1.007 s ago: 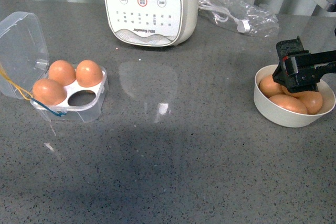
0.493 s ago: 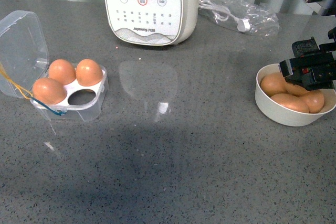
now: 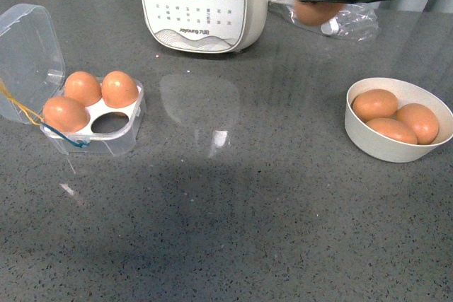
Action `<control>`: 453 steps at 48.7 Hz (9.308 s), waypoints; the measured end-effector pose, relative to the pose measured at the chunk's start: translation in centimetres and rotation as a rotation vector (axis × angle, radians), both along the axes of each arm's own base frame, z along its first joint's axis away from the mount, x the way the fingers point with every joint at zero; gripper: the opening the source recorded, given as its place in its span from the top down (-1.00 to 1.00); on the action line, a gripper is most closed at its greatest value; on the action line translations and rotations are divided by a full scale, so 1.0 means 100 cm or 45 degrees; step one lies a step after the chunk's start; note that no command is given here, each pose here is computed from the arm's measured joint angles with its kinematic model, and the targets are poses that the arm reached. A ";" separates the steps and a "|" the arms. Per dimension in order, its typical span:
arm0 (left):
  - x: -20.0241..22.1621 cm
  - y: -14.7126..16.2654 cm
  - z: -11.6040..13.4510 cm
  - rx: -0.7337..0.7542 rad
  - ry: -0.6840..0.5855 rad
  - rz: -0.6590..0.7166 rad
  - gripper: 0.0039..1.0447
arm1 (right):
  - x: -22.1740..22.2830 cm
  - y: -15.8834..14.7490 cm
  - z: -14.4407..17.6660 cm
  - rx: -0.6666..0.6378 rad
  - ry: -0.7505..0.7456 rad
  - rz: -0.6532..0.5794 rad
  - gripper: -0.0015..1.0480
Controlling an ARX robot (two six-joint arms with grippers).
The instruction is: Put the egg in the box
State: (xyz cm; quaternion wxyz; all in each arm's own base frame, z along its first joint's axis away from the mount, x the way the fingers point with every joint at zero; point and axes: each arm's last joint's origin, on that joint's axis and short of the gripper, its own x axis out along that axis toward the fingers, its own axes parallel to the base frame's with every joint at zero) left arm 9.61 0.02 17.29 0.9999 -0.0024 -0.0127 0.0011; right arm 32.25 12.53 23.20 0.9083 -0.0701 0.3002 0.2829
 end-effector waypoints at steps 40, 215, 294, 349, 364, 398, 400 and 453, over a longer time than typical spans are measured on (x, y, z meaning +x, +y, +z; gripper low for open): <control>0.000 0.000 0.000 0.000 0.000 0.000 -0.87 | 0.028 0.160 -0.057 -0.059 0.201 0.514 0.23; 0.000 0.000 0.000 0.000 -0.002 0.000 -0.87 | -0.225 -0.125 -0.067 0.174 -0.794 -0.735 0.94; 0.161 0.050 -0.014 -0.078 0.080 -0.001 -0.08 | -0.225 -0.125 -0.067 0.174 -0.793 -0.733 -0.86; 0.040 0.000 0.000 -0.004 0.010 0.000 0.94 | -0.225 -0.125 -0.067 0.174 -0.794 -0.737 -0.86; 0.030 0.000 0.003 -0.003 -0.003 0.000 0.94 | -0.225 -0.125 -0.067 0.173 -0.794 -0.737 -0.86; 0.015 0.000 0.003 -0.004 -0.008 0.000 0.94 | -0.225 -0.125 -0.067 0.174 -0.794 -0.737 -0.86; 0.014 0.000 0.003 -0.004 -0.007 0.000 0.94 | -0.225 -0.125 -0.067 0.174 -0.794 -0.736 -0.86; 0.000 0.000 0.000 0.000 0.001 0.000 -0.88 | -0.225 -0.125 -0.067 0.174 -0.794 -0.736 -0.86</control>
